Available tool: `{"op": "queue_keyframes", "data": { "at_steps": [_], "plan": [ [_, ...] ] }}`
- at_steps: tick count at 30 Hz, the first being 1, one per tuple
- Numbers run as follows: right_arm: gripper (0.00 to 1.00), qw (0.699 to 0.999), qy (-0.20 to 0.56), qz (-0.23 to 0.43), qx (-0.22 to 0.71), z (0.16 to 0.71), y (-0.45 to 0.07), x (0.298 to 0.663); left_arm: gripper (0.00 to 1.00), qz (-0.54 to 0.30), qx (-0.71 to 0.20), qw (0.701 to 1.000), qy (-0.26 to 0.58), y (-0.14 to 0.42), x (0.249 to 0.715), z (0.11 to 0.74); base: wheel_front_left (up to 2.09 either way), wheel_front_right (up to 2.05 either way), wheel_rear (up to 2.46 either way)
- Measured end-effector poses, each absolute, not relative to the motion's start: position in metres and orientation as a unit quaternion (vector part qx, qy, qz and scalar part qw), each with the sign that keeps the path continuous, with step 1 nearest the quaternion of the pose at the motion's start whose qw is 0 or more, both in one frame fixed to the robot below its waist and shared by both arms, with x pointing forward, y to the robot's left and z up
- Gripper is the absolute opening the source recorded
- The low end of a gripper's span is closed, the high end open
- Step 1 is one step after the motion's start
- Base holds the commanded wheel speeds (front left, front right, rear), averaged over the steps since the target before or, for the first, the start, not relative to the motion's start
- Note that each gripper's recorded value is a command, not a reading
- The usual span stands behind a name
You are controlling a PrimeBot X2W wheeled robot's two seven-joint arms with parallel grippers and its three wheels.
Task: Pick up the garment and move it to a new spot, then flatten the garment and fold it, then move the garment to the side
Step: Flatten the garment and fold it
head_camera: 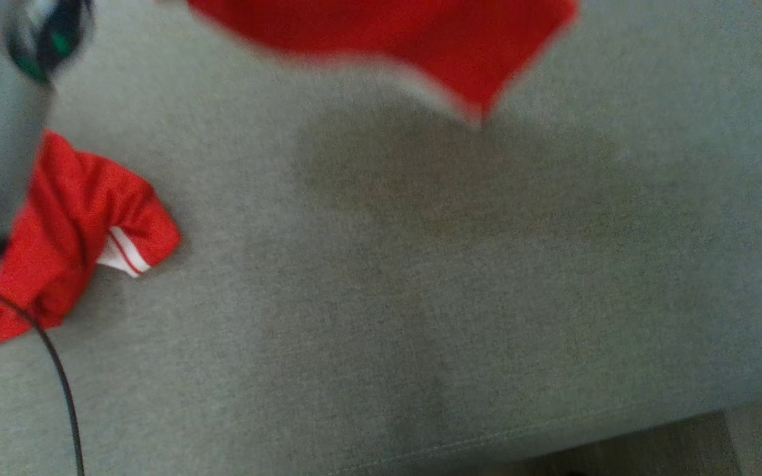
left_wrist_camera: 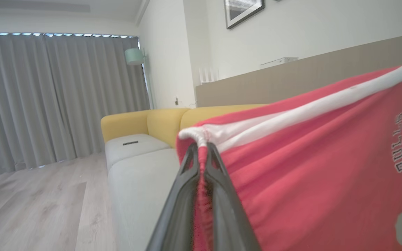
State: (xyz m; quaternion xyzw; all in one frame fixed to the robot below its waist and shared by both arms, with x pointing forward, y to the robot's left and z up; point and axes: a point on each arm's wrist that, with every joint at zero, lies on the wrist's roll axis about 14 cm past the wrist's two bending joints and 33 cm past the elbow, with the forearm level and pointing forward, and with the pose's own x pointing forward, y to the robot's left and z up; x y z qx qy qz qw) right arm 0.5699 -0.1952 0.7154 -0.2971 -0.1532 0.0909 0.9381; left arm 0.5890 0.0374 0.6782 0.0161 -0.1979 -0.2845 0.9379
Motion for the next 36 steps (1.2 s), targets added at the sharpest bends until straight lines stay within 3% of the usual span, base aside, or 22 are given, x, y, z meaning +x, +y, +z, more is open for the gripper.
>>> {"op": "queue_keyframes", "data": {
  "at_steps": [7,15,23,32,36],
  "plan": [
    [0.00,0.930,-0.210,0.060,-0.294,0.729,-0.206,0.631,0.00,-0.267,-0.004,0.940,-0.213,0.030,0.652,0.679,0.00,0.00,0.00],
    [0.00,0.950,-0.112,0.088,-0.278,0.632,-0.203,0.640,0.00,-0.282,-0.041,0.941,-0.182,0.018,0.640,0.639,0.00,0.00,0.00],
    [0.00,0.936,0.043,0.164,-0.308,0.504,-0.201,0.577,0.00,-0.327,-0.046,0.943,-0.052,0.001,0.557,0.525,0.00,0.00,0.00],
    [0.00,0.916,0.146,0.207,-0.312,0.461,-0.227,0.494,0.00,-0.393,-0.043,0.918,0.022,-0.016,0.450,0.479,0.00,0.00,0.00],
    [0.00,0.910,0.178,0.218,-0.304,0.454,-0.236,0.462,0.00,-0.402,-0.043,0.914,0.034,-0.018,0.423,0.475,0.00,0.00,0.00]
  ]
}}
